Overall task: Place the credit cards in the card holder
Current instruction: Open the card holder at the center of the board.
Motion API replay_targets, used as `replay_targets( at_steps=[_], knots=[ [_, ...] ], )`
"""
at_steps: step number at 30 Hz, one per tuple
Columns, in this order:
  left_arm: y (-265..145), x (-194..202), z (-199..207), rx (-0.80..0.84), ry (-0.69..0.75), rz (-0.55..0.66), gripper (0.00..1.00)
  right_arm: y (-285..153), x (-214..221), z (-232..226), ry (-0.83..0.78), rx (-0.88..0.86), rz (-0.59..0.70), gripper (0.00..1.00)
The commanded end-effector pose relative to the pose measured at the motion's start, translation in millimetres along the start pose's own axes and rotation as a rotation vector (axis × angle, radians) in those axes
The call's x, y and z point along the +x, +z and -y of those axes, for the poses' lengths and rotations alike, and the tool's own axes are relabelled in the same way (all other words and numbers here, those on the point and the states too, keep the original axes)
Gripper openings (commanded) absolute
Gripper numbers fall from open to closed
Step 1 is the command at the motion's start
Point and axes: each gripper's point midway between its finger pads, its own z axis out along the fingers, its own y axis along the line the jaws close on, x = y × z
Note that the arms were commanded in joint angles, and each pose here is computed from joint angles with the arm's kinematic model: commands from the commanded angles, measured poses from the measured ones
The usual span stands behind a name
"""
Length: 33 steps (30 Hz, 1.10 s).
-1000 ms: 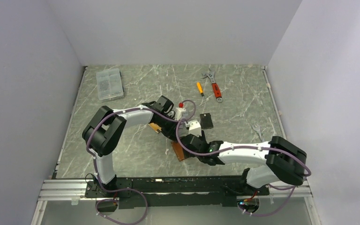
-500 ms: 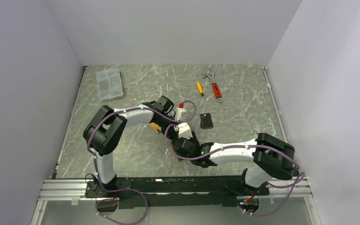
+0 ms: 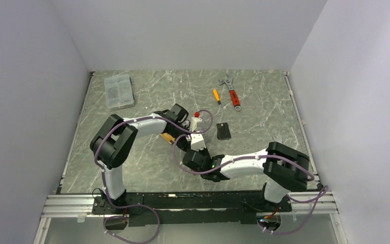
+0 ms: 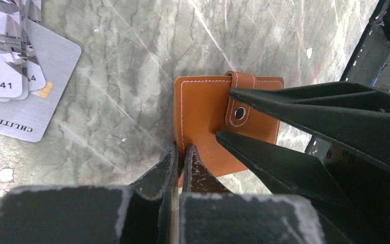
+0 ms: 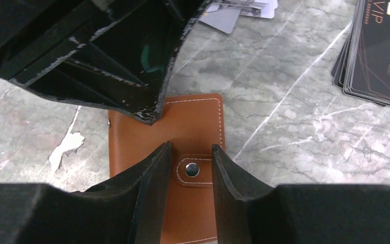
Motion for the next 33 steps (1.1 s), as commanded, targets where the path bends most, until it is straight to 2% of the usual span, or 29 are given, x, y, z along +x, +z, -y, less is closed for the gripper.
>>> replay_targets(
  at_steps=[1,5,13,17,19,21,23,33],
  knots=[
    [-3,11,3,-0.003,0.029,-0.045,0.0,0,18,38,-0.066,0.158,-0.03,0.36],
    [-4,12,0,-0.014,0.034,-0.051,0.0,-5,27,47,-0.083,0.187,-0.043,0.35],
    [-5,9,-3,-0.029,0.044,-0.063,0.0,-11,35,33,-0.14,0.202,-0.062,0.35],
    [-5,9,-6,-0.041,0.051,-0.065,0.0,-17,49,40,-0.116,0.243,-0.099,0.36],
    [-5,9,-6,-0.043,0.054,-0.067,0.0,-19,54,44,-0.092,0.274,-0.118,0.28],
    [-6,10,-7,-0.048,0.055,-0.07,0.0,-21,56,47,-0.067,0.302,-0.123,0.12],
    [-7,11,-8,-0.059,0.066,-0.072,0.0,-25,55,52,-0.045,0.328,-0.12,0.0],
    [-12,16,-17,-0.11,0.104,-0.086,0.0,-44,26,69,0.114,0.34,-0.034,0.0]
  ],
)
